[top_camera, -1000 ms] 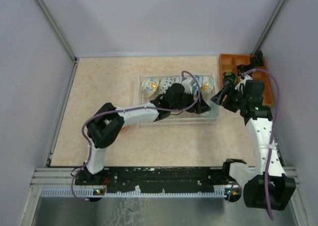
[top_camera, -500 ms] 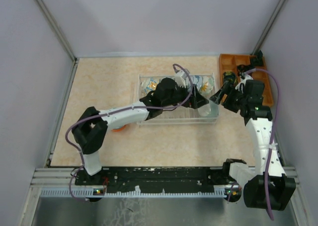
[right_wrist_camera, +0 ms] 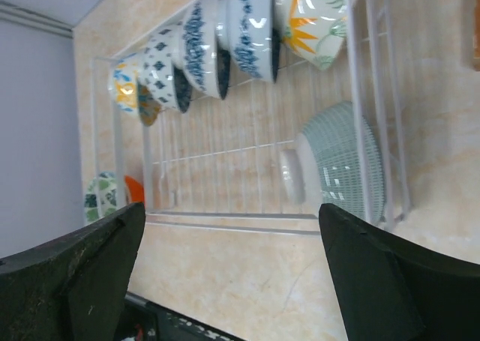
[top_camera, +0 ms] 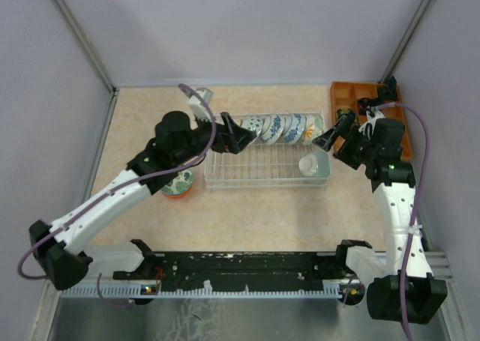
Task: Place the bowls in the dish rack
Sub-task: Adjust the bowl in the dish rack, then pick up the bowl from the center of the board.
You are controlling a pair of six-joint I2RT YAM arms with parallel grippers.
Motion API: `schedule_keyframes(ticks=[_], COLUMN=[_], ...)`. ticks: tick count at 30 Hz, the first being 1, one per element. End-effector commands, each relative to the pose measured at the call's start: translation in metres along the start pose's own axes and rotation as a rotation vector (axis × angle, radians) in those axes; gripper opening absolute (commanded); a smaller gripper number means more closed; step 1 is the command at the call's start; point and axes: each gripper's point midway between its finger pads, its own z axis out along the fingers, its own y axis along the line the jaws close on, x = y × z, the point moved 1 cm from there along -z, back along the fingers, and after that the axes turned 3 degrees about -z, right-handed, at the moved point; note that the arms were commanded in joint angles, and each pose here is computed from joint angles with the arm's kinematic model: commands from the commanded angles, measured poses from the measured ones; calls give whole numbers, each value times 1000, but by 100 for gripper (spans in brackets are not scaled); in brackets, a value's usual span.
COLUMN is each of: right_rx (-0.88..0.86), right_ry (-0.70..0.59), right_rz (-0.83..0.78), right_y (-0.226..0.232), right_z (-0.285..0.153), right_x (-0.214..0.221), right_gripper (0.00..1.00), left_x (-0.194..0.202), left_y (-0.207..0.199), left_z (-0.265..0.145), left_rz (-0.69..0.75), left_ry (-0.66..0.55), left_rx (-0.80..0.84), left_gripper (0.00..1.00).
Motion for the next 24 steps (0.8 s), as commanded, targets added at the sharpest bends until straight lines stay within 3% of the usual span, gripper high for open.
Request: schedule_keyframes(ticks=[1, 4, 12, 19, 24], right_rx=[-265, -346, -487, -493, -453], right_ry=[-85, -110, -10, 171, 259], right_rz=[-54, -59, -59, -286, -451], right_y=[57, 74, 117, 207, 248], right_z=[-28, -40, -42, -7, 23], right_x=[-16, -20, -19, 28, 77], right_gripper=[99, 99, 99, 99, 97], left_x=[-1, -4, -5, 4, -21], left_y=[33, 39, 48, 60, 44], left_z=[-62, -96, -156, -180, -228], left_rz=[15, 0, -54, -95, -120], left_ry=[11, -21, -88, -88, -251], left_rx=[-186, -242, -330, -404, -343], left_gripper=[100, 100, 100, 100, 100])
